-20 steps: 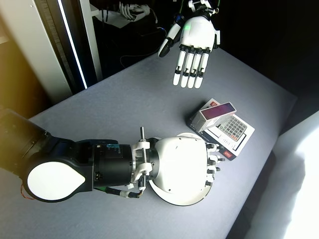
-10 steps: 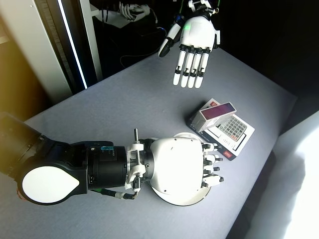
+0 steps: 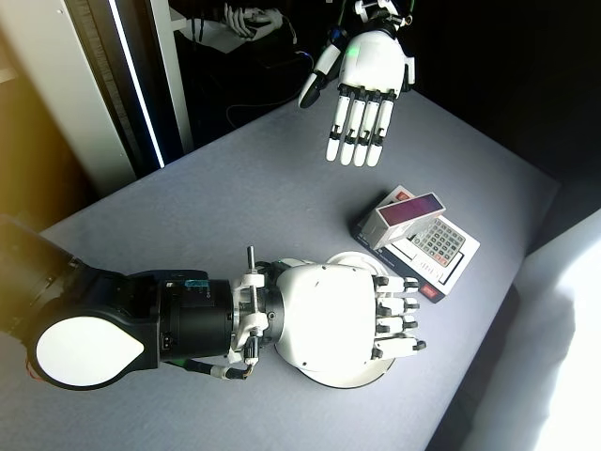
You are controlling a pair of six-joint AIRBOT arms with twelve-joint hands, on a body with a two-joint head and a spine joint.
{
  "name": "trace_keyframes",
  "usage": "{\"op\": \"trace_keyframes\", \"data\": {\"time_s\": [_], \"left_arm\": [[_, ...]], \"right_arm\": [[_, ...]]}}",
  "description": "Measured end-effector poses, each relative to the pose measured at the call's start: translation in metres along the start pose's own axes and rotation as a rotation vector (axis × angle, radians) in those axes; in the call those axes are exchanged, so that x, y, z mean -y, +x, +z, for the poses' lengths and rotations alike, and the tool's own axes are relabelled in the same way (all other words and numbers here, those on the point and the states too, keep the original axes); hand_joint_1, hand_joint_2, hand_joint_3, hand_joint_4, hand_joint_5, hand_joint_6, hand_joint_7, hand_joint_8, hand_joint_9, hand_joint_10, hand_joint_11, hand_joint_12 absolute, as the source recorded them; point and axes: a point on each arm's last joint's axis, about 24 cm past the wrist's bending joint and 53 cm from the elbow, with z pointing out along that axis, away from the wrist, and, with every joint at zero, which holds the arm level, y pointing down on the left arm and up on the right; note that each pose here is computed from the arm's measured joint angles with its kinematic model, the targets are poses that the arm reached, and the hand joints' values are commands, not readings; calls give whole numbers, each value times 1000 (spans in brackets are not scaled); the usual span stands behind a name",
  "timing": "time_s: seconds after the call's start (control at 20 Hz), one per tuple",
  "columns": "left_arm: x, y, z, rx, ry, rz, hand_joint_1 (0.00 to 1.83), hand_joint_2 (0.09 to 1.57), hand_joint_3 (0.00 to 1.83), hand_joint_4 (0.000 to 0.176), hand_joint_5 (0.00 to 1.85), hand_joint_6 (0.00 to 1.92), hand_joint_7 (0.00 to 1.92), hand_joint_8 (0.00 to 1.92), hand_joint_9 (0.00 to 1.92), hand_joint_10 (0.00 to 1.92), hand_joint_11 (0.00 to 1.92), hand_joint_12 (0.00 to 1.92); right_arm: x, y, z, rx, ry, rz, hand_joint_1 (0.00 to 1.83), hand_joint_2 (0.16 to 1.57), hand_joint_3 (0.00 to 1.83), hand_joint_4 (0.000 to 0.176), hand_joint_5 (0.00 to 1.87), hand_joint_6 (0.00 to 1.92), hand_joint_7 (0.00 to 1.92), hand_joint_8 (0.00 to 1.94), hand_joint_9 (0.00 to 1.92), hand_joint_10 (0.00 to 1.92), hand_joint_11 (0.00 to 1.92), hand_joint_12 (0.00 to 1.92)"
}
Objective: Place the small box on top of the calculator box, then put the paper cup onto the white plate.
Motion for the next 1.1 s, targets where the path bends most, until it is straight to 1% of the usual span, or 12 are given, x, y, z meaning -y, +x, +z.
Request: {"op": "trace_keyframes", "data": {"time_s": [0.1, 0.2, 0.3, 0.35, 0.4, 0.5, 0.55, 0.75, 0.8, 0.95, 1.05, 1.1], "left_arm": [[0, -1, 0, 1, 0, 0, 6, 1233, 1, 0, 221, 1, 251, 3, 230, 2, 0, 432], [0, 0, 0, 1, -1, 0, 20, 1228, 0, 0, 226, 3, 255, 4, 237, 4, 0, 434], [0, 0, 0, 1, -1, 0, 41, 1227, 0, 0, 208, 1, 226, 3, 202, 2, 0, 347], [0, 0, 0, 1, -1, 0, 37, 1224, 0, 0, 220, 4, 236, 3, 216, 4, 0, 397], [0, 0, 0, 1, -1, 0, 37, 1224, 0, 0, 220, 4, 236, 3, 216, 4, 0, 397], [0, -1, 0, 1, -1, 0, 41, 1226, 0, 0, 209, 1, 234, 2, 218, 2, 0, 393], [0, -1, 0, 1, -1, 0, 32, 1225, 1, 0, 216, 1, 251, 1, 237, 2, 0, 430], [0, 0, 0, 1, -1, 0, 54, 1217, 0, 0, 250, 5, 281, 5, 264, 5, 0, 495], [0, 0, 0, 1, -2, 0, 10, 1230, 4, 0, 206, 5, 245, 3, 228, 4, 0, 401], [0, 0, 0, 0, -2, 0, 17, 1225, 0, 0, 217, 5, 239, 1, 218, 0, 0, 428], [0, 1, 0, -4, 0, 7, 12, 1226, 0, 0, 232, 5, 260, 6, 234, 5, 0, 431], [0, 2, 0, -10, 2, 7, 2, 1229, 1, 0, 227, 2, 256, 2, 230, 2, 0, 420]], "right_arm": [[3, 2, 0, -7, 10, -10, 882, 863, 0, 0, 92, 0, 203, 0, 220, 0, 0, 679], [6, 4, -1, -12, 19, -19, 813, 860, 0, 0, 6, 0, 74, 5, 119, 4, 0, 411], [7, 6, -1, -19, 25, -29, 735, 839, 0, 0, 0, 0, 43, 1, 93, 0, 0, 364], [7, 6, -1, -19, 25, -29, 710, 800, 0, 0, 0, 0, 1, 0, 16, 6, 0, 132], [7, 6, -1, -19, 25, -29, 710, 800, 0, 0, 0, 0, 1, 0, 16, 6, 0, 132], [7, 5, -1, -19, 25, -29, 672, 762, 0, 0, 0, 0, 0, 0, 1, 0, 0, 31], [7, 5, -1, -19, 26, -30, 583, 730, 0, 0, 0, 0, 0, 0, 0, 0, 0, 0], [9, -3, -8, -13, 32, -49, 592, 702, 0, 0, 0, 0, 0, 0, 0, 0, 0, 0], [7, -8, -11, -10, 33, -65, 590, 707, 0, 0, 0, 0, 0, 0, 0, 0, 0, 0], [-7, -24, -21, 3, 15, -99, 573, 720, 0, 0, 0, 0, 0, 0, 0, 0, 0, 0], [-17, -27, -28, -3, 6, -108, 613, 705, 0, 0, 0, 0, 0, 0, 0, 0, 0, 0], [-21, -27, -31, -7, 4, -104, 589, 712, 0, 0, 0, 0, 0, 0, 0, 0, 0, 0]]}}
